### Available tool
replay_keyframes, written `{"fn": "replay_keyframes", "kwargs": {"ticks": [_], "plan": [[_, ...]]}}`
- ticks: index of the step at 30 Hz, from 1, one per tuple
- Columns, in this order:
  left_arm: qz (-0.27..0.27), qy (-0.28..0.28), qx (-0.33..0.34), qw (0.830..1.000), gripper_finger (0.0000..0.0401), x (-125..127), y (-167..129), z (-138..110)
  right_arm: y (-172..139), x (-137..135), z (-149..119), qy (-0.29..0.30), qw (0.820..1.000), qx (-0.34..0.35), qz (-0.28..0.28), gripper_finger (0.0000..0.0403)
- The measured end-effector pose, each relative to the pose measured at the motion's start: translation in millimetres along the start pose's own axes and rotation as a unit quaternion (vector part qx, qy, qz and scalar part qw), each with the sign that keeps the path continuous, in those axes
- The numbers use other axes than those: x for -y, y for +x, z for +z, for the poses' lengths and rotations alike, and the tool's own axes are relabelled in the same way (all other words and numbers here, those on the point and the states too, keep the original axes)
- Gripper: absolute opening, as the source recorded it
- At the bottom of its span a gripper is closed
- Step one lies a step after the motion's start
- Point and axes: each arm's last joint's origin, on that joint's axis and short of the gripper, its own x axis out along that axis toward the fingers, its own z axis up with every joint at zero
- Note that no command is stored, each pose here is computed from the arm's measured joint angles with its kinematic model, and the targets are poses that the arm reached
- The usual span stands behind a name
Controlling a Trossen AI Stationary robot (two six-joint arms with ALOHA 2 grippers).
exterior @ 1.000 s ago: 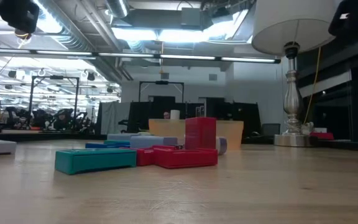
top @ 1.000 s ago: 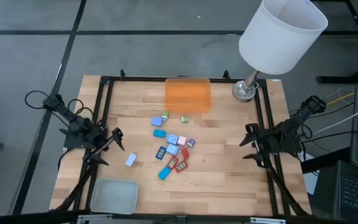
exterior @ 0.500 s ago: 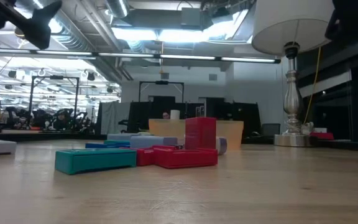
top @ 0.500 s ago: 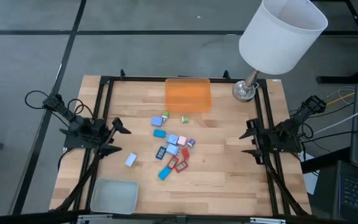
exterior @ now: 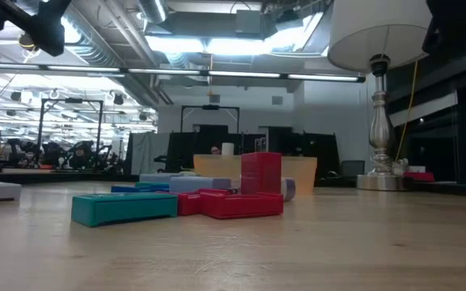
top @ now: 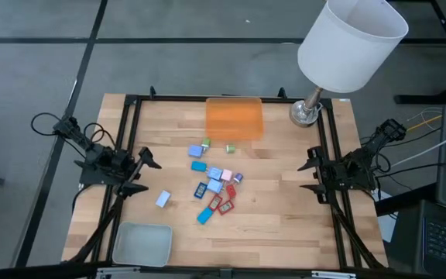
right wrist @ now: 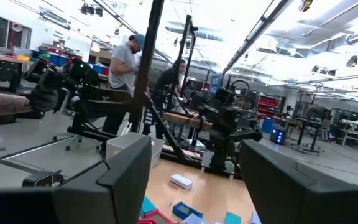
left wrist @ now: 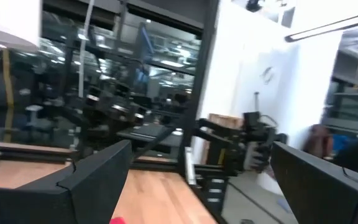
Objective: Pick & Place Office items
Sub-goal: Put the white digital timer into the gray bin
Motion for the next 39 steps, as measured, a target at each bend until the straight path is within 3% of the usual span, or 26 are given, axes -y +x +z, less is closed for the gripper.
{"fn": "replay_keyframes", "kwargs": {"ticks": [6,15,27,30,33,39], "plan": [[0.022,-0.038,0.021,0.999,0.0377,-1.0,-0.1,3.9,0.0,0.1,0.0,0.000,1.000,0.000,-0.001,0.0241],[0.084,-0.042,0.028,0.995,0.0377,-4.6,-0.4,3.8,0.0,0.1,0.0,0.013,1.000,0.000,-0.001,0.0241],[0.096,-0.041,-0.010,0.994,0.0372,-6.0,-0.6,-4.3,0.0,0.1,0.0,0.014,1.000,0.000,-0.001,0.0241],[0.087,-0.015,-0.018,0.996,0.0347,-5.5,-0.6,-5.3,0.0,0.2,0.2,0.072,0.997,0.000,-0.003,0.0241],[0.098,0.009,-0.019,0.995,0.0303,-6.2,-0.7,-5.2,-0.2,3.4,2.3,0.131,0.990,0.007,-0.044,0.0241],[0.141,0.045,-0.026,0.989,0.0201,-9.9,-1.1,-6.8,-0.7,8.5,4.0,0.110,0.987,0.005,-0.113,0.0241]]}}
